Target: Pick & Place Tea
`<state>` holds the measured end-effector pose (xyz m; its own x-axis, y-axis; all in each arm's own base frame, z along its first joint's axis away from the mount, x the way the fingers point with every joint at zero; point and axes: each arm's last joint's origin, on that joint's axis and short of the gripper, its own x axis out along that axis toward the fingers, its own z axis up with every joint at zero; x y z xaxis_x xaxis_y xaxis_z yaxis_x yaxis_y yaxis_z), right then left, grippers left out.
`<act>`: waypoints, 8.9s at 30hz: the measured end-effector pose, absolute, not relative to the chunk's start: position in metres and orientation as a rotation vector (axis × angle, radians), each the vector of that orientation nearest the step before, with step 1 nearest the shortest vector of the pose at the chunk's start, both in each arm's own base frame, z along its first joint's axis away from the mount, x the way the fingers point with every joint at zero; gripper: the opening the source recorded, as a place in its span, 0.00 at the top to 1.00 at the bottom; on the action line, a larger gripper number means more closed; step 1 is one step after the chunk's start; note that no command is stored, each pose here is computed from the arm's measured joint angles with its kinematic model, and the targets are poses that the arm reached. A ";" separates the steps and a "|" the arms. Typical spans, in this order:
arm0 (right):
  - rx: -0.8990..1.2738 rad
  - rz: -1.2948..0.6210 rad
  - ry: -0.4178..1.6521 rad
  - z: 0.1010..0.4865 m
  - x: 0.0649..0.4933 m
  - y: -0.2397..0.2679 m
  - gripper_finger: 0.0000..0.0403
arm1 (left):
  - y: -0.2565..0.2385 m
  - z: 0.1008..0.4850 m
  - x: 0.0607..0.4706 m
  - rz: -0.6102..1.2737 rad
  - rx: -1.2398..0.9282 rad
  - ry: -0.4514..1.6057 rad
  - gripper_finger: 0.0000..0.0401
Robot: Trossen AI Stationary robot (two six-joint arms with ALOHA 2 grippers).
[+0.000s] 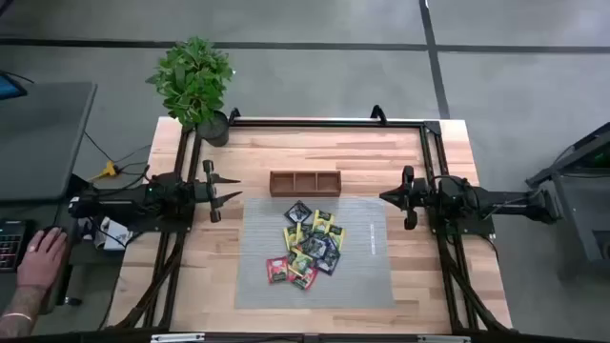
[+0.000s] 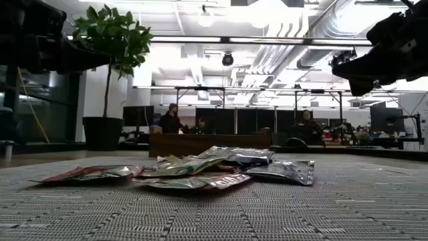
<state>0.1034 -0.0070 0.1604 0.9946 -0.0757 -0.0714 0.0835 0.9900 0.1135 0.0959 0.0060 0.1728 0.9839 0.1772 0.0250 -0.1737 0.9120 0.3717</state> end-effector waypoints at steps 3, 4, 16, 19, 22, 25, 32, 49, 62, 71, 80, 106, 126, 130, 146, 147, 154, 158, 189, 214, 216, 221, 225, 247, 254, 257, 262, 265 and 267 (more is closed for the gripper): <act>0.116 -0.080 0.066 0.161 0.103 -0.007 0.97 | 0.006 0.173 0.096 0.181 0.382 0.009 0.65; 0.117 -0.080 0.067 0.160 0.103 -0.007 0.97 | 0.006 0.173 0.096 0.181 0.382 0.009 0.65; 0.116 -0.080 0.067 0.161 0.103 -0.007 0.97 | 0.006 0.173 0.096 0.181 0.382 0.009 0.65; 0.116 -0.080 0.067 0.160 0.103 -0.007 0.97 | 0.006 0.173 0.096 0.181 0.382 0.009 0.65; 0.116 -0.080 0.067 0.160 0.103 -0.007 0.97 | 0.006 0.173 0.096 0.181 0.382 0.009 0.65; 0.116 -0.080 0.067 0.160 0.103 -0.007 0.97 | 0.006 0.173 0.096 0.181 0.382 0.009 0.65; 0.116 -0.080 0.067 0.161 0.103 -0.007 0.97 | 0.006 0.173 0.096 0.181 0.382 0.009 0.65; 0.116 -0.079 0.067 0.160 0.103 -0.007 0.97 | 0.006 0.173 0.096 0.181 0.382 0.009 0.65; 0.116 -0.080 0.067 0.160 0.103 -0.007 0.97 | 0.006 0.174 0.096 0.197 0.381 -0.003 0.65; 0.116 -0.080 0.067 0.160 0.103 -0.007 0.97 | 0.007 0.177 0.096 0.227 0.364 -0.026 0.65; 0.117 -0.080 0.067 0.160 0.103 -0.007 0.97 | 0.009 0.175 0.095 0.273 0.171 -0.024 0.65; 0.453 -0.114 0.023 0.163 0.103 -0.008 0.97 | 0.011 0.174 0.095 0.345 0.067 -0.024 0.65; 0.704 -0.147 -0.005 0.180 0.103 -0.009 0.97 | 0.011 0.170 0.098 0.340 0.075 0.027 0.65; 0.750 -0.151 0.063 0.201 0.107 -0.008 0.97 | 0.011 0.168 0.100 0.338 0.076 0.057 0.65; 0.603 -0.007 0.682 0.261 0.215 -0.004 0.97 | 0.011 0.164 0.103 0.345 -0.195 0.054 0.65; 0.575 0.006 0.712 0.259 0.224 -0.003 0.97 | 0.011 0.164 0.103 0.345 -0.215 0.051 0.65; 0.471 0.036 0.896 0.231 0.284 0.022 0.97 | 0.008 0.163 0.104 0.243 -0.307 0.063 0.65; 0.411 0.021 0.924 0.225 0.307 0.039 0.97 | 0.005 0.160 0.105 0.166 -0.289 0.101 0.65; 0.594 -0.152 0.931 0.207 0.329 0.067 0.88 | 0.000 0.145 0.144 -0.032 -0.305 0.225 0.65; 0.565 0.173 0.953 0.161 0.364 0.020 0.43 | -0.001 0.140 0.147 -0.034 -0.331 0.265 0.65; 0.565 0.166 0.968 0.156 0.365 0.020 0.43 | -0.001 0.140 0.147 -0.035 -0.332 0.265 0.65; 0.563 0.161 0.977 0.148 0.368 0.020 0.43 | -0.001 0.140 0.147 -0.033 -0.331 0.264 0.65; 0.551 0.185 0.976 0.144 0.369 0.026 0.43 | -0.001 0.140 0.147 -0.033 -0.331 0.264 0.65; 0.471 0.099 0.981 0.131 0.371 0.044 0.44 | -0.001 0.140 0.147 -0.038 -0.332 0.271 0.65; 0.460 0.076 0.977 0.130 0.372 0.043 0.65 | -0.001 0.140 0.147 -0.041 -0.332 0.272 0.65; 0.461 0.075 0.974 0.130 0.372 0.042 0.78 | -0.001 0.140 0.147 -0.041 -0.332 0.272 0.65; 0.469 0.073 0.971 0.131 0.372 0.039 0.98 | -0.001 0.140 0.147 -0.042 -0.333 0.272 0.65; 0.484 0.096 0.957 0.132 0.374 0.037 0.98 | -0.001 0.140 0.147 -0.042 -0.333 0.274 0.65; 0.497 0.113 0.945 0.134 0.375 0.036 0.99 | -0.001 0.139 0.147 -0.041 -0.333 0.282 0.65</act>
<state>0.3745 0.0363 0.1340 0.5894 0.3054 -0.7479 0.1209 0.8820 0.4555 0.1466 -0.0010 0.1390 0.9601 -0.0854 -0.2663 -0.0070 0.9446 -0.3281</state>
